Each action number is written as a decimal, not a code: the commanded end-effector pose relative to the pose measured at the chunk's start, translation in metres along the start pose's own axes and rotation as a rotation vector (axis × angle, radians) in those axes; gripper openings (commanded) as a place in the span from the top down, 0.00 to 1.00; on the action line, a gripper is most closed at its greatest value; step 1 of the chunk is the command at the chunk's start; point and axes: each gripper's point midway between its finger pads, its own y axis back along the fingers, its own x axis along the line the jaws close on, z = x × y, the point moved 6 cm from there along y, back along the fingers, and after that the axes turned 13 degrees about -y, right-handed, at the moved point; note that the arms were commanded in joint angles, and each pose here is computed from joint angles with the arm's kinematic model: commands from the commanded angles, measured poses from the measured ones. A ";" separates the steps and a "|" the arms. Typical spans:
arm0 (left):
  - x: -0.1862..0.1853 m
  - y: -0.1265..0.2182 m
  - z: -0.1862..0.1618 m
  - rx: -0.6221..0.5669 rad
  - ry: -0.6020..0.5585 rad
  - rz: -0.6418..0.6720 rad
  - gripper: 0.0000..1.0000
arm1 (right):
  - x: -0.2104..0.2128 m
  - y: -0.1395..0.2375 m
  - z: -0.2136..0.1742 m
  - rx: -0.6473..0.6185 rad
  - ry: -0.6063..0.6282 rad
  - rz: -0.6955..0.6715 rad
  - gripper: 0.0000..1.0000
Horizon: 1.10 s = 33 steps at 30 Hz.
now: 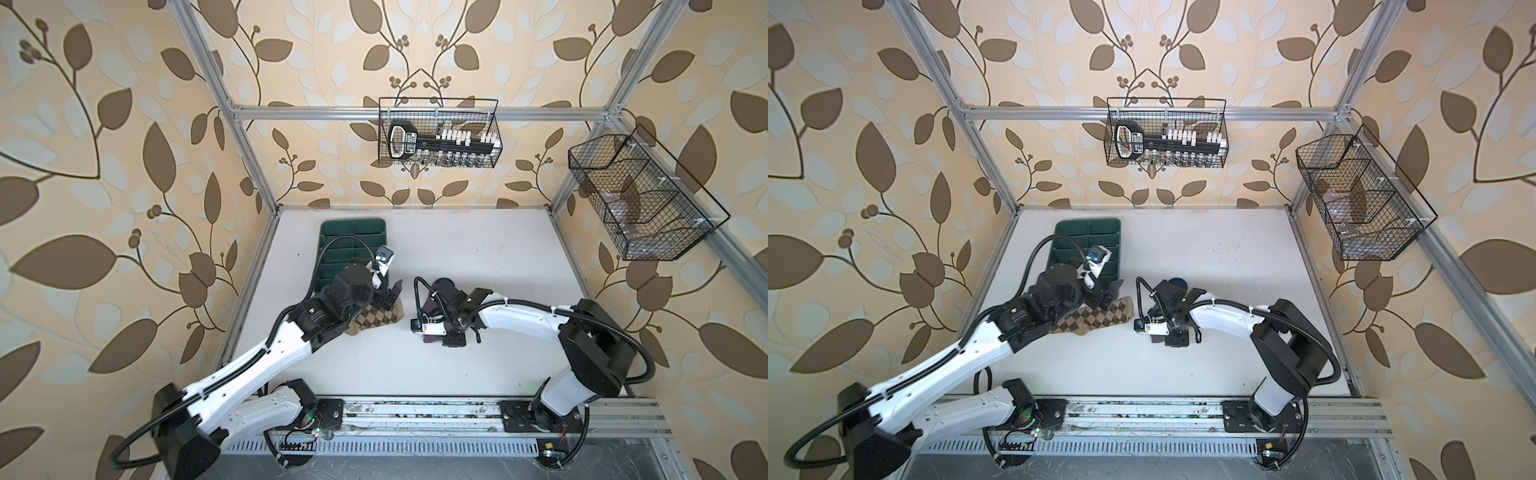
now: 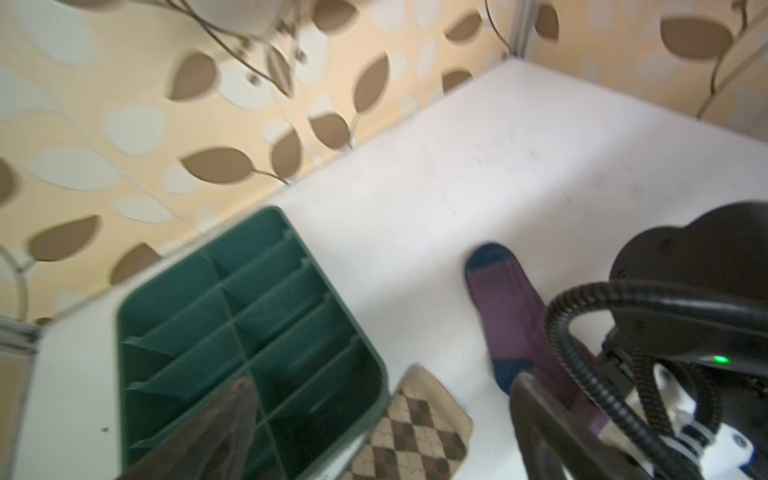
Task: Roll the socks
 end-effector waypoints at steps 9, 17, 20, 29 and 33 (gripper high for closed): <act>-0.105 0.026 -0.016 0.028 -0.593 -0.538 0.06 | -0.001 -0.042 -0.013 0.133 -0.188 0.366 0.92; -0.175 -0.017 -0.096 0.105 -0.942 -0.481 0.05 | -0.019 -0.044 -0.015 0.110 -0.243 0.385 0.92; -0.184 -0.035 -0.103 0.119 -0.946 -0.427 0.06 | -0.019 -0.042 -0.014 0.100 -0.238 0.387 0.92; -0.206 -0.074 -0.121 0.181 -0.929 -0.338 0.15 | -0.014 -0.043 -0.021 0.094 -0.237 0.409 0.92; -0.215 -0.084 -0.134 0.229 -0.918 -0.359 0.29 | -0.012 -0.040 -0.020 0.083 -0.236 0.417 0.92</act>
